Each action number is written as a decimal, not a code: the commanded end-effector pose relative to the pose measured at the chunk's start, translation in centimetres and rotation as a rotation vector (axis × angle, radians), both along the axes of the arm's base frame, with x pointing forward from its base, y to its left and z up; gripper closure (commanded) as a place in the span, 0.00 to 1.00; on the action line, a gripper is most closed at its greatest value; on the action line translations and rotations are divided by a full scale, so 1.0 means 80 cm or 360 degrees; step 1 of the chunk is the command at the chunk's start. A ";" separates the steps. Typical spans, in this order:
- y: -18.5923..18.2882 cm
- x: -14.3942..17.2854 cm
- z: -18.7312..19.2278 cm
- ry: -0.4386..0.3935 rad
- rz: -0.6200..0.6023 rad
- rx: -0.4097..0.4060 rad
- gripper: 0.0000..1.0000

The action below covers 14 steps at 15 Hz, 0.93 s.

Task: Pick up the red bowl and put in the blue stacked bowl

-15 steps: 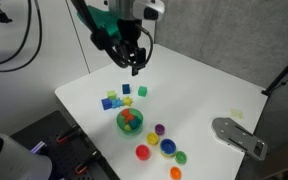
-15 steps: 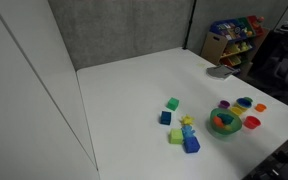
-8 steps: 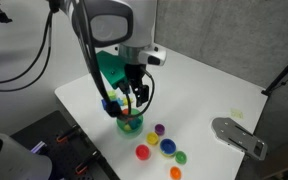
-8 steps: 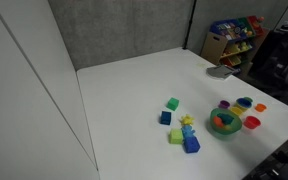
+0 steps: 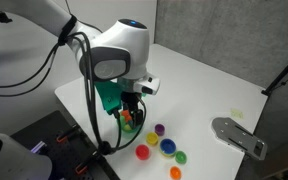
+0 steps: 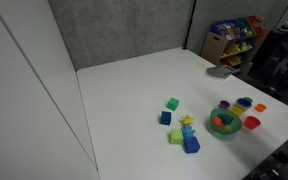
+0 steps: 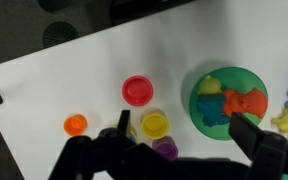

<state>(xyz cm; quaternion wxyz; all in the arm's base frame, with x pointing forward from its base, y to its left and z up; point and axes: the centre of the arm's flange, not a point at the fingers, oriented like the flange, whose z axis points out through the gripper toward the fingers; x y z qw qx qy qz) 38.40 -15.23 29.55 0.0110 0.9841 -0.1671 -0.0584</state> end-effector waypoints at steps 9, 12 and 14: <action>-0.051 0.001 -0.069 -0.0069 -0.0095 -0.0045 0.00; -0.069 -0.001 -0.111 -0.0095 -0.0139 -0.0089 0.00; -0.076 -0.002 -0.140 -0.0104 -0.0150 -0.0117 0.00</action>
